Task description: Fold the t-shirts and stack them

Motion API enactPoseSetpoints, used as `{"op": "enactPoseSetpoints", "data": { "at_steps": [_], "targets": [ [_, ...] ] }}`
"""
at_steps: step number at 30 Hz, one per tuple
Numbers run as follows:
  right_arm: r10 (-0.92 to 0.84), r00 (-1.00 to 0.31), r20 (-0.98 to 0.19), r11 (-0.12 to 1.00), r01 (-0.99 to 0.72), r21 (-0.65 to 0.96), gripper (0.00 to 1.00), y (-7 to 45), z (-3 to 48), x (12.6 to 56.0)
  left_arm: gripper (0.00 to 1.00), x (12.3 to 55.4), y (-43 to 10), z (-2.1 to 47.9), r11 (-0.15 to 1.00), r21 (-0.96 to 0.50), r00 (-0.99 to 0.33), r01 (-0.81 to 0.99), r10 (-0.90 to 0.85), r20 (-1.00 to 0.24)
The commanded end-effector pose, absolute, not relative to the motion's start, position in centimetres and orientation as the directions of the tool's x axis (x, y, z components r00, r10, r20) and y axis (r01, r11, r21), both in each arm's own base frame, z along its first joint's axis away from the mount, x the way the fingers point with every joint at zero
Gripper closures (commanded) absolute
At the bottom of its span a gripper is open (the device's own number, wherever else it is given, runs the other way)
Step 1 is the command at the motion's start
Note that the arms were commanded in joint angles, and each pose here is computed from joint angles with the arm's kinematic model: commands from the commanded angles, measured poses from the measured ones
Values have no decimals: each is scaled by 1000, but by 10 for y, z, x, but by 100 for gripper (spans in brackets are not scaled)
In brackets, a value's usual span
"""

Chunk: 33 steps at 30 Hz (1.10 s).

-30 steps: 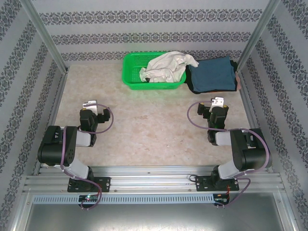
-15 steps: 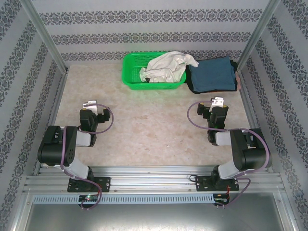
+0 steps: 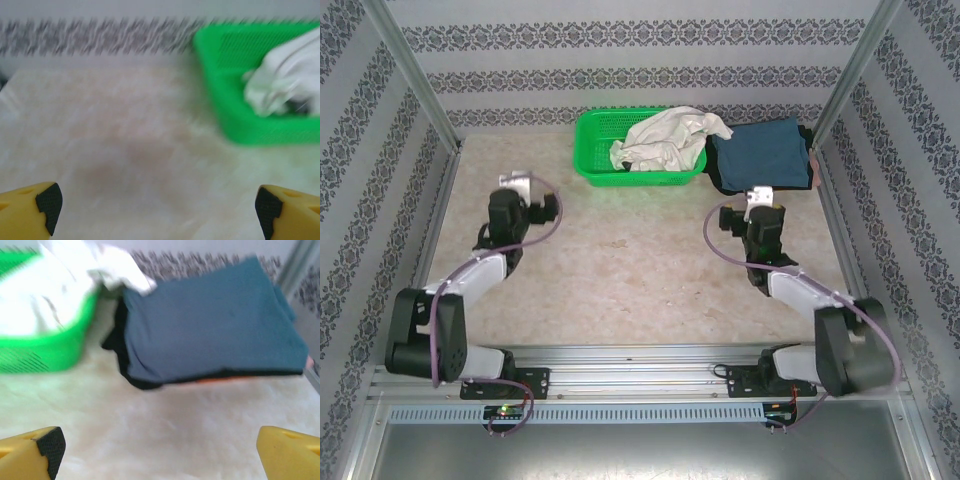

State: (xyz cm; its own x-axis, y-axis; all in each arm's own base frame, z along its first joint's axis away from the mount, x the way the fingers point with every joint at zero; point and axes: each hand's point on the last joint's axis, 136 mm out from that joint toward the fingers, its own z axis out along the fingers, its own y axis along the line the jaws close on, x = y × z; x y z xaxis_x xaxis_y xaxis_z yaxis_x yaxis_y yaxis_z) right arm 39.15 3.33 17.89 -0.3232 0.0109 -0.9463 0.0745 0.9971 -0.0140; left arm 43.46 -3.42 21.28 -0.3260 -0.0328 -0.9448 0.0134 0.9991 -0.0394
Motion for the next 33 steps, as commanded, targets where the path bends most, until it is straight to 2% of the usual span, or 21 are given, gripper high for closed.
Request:
{"op": "enactPoseSetpoints", "data": {
  "at_steps": [1,3,6,12,14,17,22,24,30,33],
  "targets": [
    [81,-449,-890,997,30,75,2,56,192,368,0,426,-59,217,988,-154,-540,-8,-134,-831],
    [151,-501,-852,983,-14,183,2,78,209,364,0,443,-74,224,972,-235,-627,-19,-195,-754],
    [153,-585,-797,954,-124,274,2,119,224,367,0,473,-83,224,961,-268,-718,-72,-237,-654],
    [138,-647,-750,887,-256,384,2,179,249,384,0,534,-89,193,943,-300,-791,-141,-290,-539],
    [126,-660,-741,873,-281,399,2,194,254,388,4,548,-86,174,938,-298,-810,-174,-309,-498],
    [97,-680,-727,851,-323,415,2,217,259,393,15,564,-78,152,935,-281,-824,-215,-328,-463],
    [80,-711,-699,832,-338,439,2,238,261,402,22,576,-72,125,941,-235,-849,-242,-323,-418],
    [75,-721,-689,828,-340,446,2,243,258,408,30,577,-77,118,940,-253,-856,-229,-319,-406],
    [49,-740,-671,853,-318,413,2,255,244,446,72,560,-89,105,943,-273,-886,-188,-283,-367],
    [21,-734,-679,892,-292,344,3,256,233,470,79,541,-94,104,934,-298,-885,-200,-302,-354]
  ]
}}
